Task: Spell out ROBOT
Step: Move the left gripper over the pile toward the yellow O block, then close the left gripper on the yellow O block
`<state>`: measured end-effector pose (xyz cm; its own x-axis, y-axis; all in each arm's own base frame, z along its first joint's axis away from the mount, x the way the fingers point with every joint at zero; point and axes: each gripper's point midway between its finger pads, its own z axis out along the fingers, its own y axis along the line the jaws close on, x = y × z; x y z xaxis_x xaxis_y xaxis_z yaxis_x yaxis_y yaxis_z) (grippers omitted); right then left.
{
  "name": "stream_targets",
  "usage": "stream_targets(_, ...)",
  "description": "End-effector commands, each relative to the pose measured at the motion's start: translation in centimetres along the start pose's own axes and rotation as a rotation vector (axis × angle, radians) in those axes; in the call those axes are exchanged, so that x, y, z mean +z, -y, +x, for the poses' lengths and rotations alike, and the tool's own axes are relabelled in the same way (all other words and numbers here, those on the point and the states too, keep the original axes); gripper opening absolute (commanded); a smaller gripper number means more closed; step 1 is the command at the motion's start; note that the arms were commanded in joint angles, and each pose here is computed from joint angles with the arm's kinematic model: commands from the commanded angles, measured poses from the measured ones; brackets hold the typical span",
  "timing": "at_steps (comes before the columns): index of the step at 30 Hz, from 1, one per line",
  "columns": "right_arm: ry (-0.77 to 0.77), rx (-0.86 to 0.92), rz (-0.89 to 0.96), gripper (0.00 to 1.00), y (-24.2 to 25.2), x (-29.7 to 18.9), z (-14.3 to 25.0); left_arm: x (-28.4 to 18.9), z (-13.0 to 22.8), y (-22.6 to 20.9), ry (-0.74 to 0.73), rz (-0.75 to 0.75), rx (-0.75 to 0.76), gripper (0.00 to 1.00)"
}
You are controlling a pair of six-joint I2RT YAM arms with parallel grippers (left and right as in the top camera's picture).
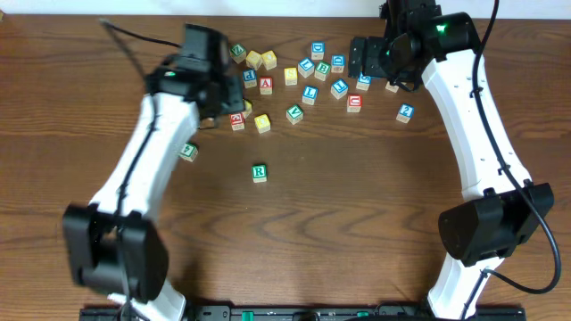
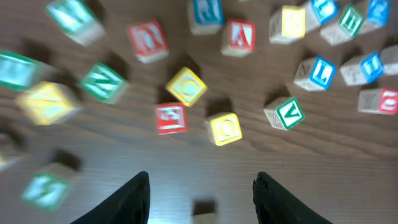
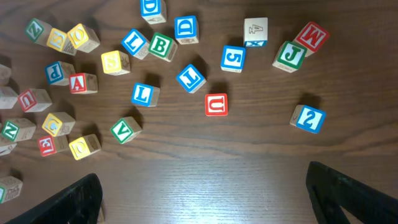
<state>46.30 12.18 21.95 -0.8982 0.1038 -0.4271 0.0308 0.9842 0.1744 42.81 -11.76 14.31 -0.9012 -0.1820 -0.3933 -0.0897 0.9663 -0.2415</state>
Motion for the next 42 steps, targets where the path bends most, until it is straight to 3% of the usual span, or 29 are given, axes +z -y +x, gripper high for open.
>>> stream_targets(1,-0.023,-0.015,0.013,0.99,0.1,0.6,0.6,2.2,0.8,2.0,-0.030,0.012,-0.036,0.53)
stream_targets(11,-0.049,-0.014,0.021,0.99,0.3,0.6,1.2,6.0,1.6,1.9,-0.019,-0.103,-0.133,0.52)
stream_targets(31,-0.066,-0.013,0.028,0.99,0.5,0.5,1.6,12.3,3.4,2.1,-0.061,-0.135,-0.094,0.53)
stream_targets(42,-0.066,-0.013,0.028,0.99,0.5,0.6,1.6,12.7,3.4,2.1,-0.057,-0.133,-0.094,0.40)
